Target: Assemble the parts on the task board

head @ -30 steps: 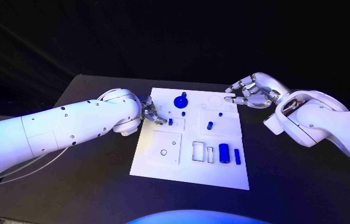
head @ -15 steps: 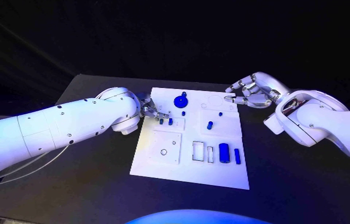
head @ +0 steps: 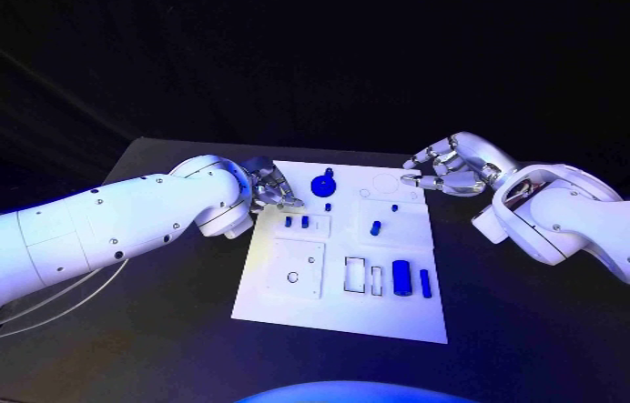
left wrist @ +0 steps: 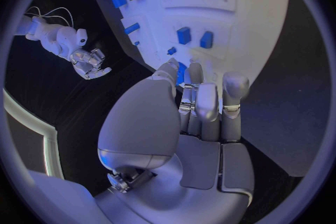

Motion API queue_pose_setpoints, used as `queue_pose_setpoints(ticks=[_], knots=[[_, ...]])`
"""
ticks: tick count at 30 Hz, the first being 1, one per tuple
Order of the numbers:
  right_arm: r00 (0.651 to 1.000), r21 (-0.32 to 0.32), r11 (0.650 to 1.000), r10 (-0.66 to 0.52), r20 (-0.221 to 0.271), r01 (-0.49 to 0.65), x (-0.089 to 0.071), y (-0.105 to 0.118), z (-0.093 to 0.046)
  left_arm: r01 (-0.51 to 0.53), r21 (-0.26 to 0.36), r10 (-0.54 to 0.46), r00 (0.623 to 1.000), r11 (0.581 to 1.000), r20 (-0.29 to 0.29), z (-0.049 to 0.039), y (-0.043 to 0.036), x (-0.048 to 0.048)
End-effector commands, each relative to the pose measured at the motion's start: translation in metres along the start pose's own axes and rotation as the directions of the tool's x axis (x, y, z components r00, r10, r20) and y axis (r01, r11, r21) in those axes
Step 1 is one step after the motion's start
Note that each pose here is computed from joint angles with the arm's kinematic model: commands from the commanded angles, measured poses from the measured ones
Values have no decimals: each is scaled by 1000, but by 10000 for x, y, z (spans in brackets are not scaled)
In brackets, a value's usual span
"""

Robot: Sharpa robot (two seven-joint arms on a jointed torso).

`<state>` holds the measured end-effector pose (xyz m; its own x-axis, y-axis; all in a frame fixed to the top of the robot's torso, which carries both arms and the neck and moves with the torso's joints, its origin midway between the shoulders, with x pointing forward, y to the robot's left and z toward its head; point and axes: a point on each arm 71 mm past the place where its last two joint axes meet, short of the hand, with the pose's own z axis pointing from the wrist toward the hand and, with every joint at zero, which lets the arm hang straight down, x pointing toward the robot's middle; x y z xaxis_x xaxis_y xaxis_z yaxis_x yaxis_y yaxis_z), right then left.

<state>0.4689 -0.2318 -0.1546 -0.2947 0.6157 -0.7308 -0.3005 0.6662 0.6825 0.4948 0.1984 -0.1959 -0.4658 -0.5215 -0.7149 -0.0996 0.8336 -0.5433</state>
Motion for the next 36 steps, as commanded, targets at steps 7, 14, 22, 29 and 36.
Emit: queue_pose_setpoints(ticks=[7, 14, 22, 29, 36], knots=[[1000, -10, 1000, -7, -2, 7, 8, 5, 2, -148, 449, 65, 979, 881, 195, 0, -489, 106], [1000, -11, 1000, -6, -3, 6, 13, 6, 0, -326, 448, 239, 941, 833, 240, 60, -594, 267], [1000, -12, 1000, -5, -5, 5, 22, 8, 1, -453, 365, 392, 891, 813, 231, 168, -632, 391], [1000, -13, 1000, -5, -5, 5, 26, 8, 1, -492, 323, 445, 870, 808, 212, 236, -621, 420], [1000, -14, 1000, -5, -3, 5, 27, 10, 1, -510, 298, 469, 860, 807, 200, 317, -613, 439]])
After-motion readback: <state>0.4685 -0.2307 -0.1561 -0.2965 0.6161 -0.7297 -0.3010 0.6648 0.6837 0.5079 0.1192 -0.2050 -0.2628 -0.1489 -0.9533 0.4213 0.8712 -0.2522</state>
